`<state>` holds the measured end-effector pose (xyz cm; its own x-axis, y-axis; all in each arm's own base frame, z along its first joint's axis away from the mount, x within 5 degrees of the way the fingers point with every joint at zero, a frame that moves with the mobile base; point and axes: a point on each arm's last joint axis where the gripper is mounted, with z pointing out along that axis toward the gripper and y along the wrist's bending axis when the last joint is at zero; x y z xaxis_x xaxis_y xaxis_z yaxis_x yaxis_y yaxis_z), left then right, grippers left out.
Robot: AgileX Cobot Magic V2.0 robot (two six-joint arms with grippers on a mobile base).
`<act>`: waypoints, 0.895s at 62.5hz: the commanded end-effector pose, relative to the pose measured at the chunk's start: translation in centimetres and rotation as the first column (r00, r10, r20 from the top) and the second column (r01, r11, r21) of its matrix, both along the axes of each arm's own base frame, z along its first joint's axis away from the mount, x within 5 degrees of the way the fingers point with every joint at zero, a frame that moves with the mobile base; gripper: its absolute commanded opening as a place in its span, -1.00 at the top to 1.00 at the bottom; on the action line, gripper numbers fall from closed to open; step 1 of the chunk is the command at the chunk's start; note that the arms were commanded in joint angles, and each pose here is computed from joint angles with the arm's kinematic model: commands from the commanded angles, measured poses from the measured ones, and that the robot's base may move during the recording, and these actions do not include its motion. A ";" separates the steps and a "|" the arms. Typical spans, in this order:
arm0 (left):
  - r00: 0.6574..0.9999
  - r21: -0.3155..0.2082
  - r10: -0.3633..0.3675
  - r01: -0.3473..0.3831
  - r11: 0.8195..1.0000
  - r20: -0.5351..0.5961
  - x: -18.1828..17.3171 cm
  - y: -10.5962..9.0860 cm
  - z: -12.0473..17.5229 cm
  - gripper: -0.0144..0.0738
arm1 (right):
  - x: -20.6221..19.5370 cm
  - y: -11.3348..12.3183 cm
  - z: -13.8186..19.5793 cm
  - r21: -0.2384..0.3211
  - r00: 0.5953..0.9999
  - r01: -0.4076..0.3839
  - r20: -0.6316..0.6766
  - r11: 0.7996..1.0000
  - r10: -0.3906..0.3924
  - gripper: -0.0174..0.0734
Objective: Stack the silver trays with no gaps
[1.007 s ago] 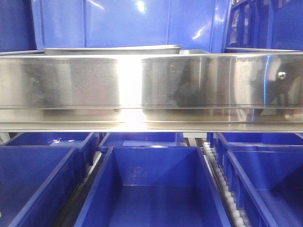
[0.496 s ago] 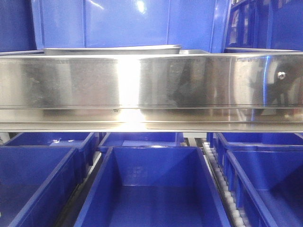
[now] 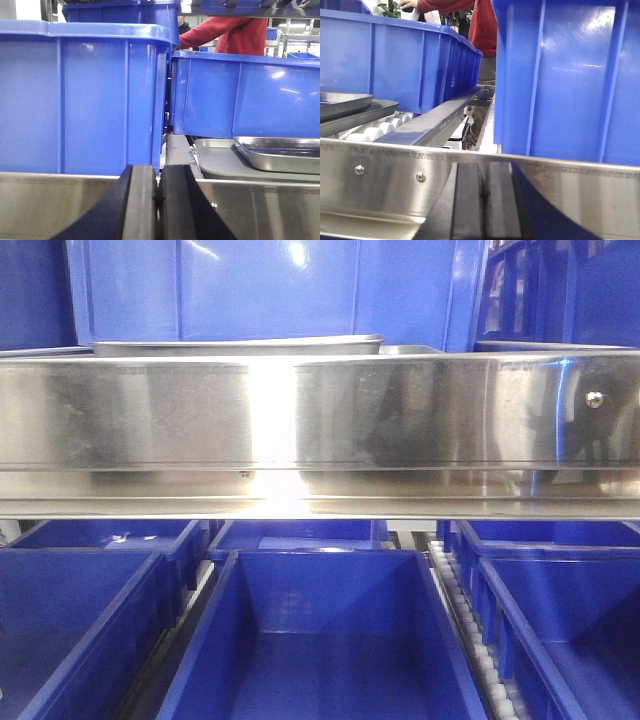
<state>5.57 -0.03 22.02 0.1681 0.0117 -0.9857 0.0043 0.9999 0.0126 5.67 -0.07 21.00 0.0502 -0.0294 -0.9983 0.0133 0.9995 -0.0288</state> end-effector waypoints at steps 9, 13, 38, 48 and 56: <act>1.000 0.000 0.003 -0.003 1.000 0.020 -0.1 0.0 0.2 0.70 | 0.0 0.0 0.3 -0.009 1.000 -0.001 0.030 1.000 0.001 0.79; 1.000 0.000 0.003 -0.003 1.000 0.020 -0.1 0.0 0.2 0.70 | -0.1 0.0 0.4 -0.009 0.999 -0.002 0.043 1.000 0.002 0.79; 1.000 0.000 0.003 -0.003 1.000 0.020 -0.1 0.0 0.2 0.70 | -0.1 0.0 0.4 0.018 0.999 -0.004 0.045 1.000 0.003 0.79; 1.000 0.000 0.003 -0.003 1.000 0.020 -0.1 0.0 0.2 0.70 | -0.1 0.0 0.4 0.018 0.999 -0.004 0.045 1.000 0.003 0.79; 1.000 0.000 0.003 -0.003 1.000 0.020 -0.1 0.0 0.2 0.70 | -0.1 0.0 0.4 0.018 0.999 -0.004 0.045 1.000 0.003 0.79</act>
<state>5.57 -0.03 22.02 0.1681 0.0117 -0.9857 0.0043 0.9999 0.0126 5.66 -0.06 21.14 0.0659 -0.0080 -0.9978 0.0111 0.9999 -0.0073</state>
